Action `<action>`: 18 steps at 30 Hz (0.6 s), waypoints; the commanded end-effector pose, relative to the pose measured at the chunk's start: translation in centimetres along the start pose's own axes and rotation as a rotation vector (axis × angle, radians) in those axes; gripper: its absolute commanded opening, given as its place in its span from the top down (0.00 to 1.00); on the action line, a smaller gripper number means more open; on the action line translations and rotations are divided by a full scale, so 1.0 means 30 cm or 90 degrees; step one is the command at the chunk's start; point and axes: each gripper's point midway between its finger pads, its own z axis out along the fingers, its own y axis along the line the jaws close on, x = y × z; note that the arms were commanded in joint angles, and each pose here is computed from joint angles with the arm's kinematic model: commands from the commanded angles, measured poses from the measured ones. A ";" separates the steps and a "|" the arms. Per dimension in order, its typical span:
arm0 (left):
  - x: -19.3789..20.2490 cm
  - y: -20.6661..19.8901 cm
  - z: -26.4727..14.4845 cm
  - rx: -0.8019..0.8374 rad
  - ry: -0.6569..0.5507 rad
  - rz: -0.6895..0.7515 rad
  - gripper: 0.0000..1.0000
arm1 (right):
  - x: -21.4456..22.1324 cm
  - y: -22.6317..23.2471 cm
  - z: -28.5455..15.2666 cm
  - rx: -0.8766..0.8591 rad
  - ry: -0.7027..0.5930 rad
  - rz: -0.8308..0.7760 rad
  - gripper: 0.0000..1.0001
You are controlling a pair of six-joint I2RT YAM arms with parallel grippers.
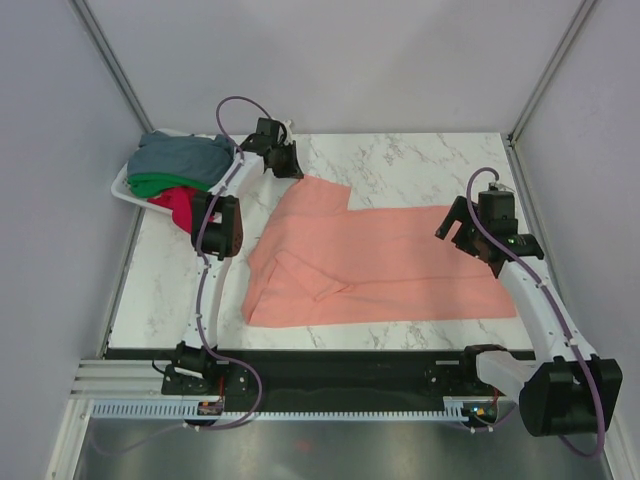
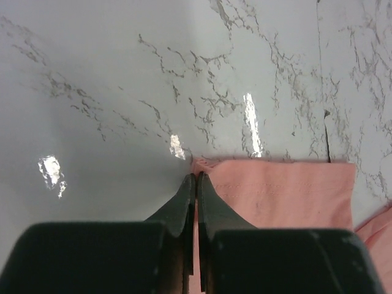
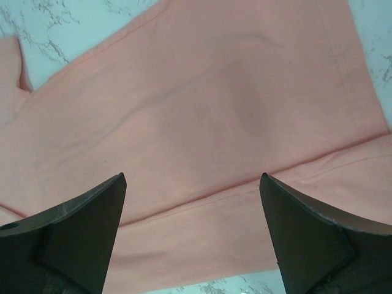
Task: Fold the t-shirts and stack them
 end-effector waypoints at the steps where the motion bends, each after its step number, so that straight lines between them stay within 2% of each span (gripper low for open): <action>1: 0.050 -0.031 -0.001 -0.001 0.029 0.017 0.98 | -0.110 0.035 0.017 0.005 -0.056 0.009 0.02; 3: 0.001 -0.055 -0.066 -0.013 0.008 0.004 0.98 | -0.151 0.044 0.058 0.022 -0.056 -0.004 0.02; 4: 0.020 -0.043 -0.085 -0.036 0.017 -0.020 0.98 | -0.168 0.038 0.073 0.037 -0.058 -0.005 0.02; 5: -0.025 -0.071 -0.154 -0.042 -0.003 -0.027 0.98 | -0.162 0.019 0.124 0.060 -0.033 -0.009 0.02; 7: 0.015 -0.057 -0.200 -0.072 0.012 -0.056 0.98 | -0.224 0.004 0.158 0.060 -0.028 0.015 0.02; 9: -0.014 -0.093 -0.300 -0.077 -0.006 -0.064 0.98 | -0.248 -0.016 0.222 0.071 -0.008 0.028 0.03; 12: 0.060 -0.127 -0.387 -0.080 0.027 -0.099 0.98 | -0.296 -0.085 0.304 0.133 -0.014 0.035 0.05; 14: 0.094 -0.171 -0.410 -0.071 0.040 -0.092 0.98 | -0.289 -0.129 0.396 0.162 0.006 0.049 0.07; 15: 0.125 -0.180 -0.412 -0.071 0.052 -0.089 0.98 | -0.344 -0.117 0.424 0.153 -0.009 0.058 0.10; 16: 0.134 -0.217 -0.426 -0.061 0.054 -0.074 0.98 | -0.320 -0.155 0.497 0.170 0.022 0.070 0.12; 18: 0.159 -0.232 -0.432 -0.067 0.062 -0.068 0.98 | -0.383 -0.163 0.541 0.173 0.009 0.084 0.17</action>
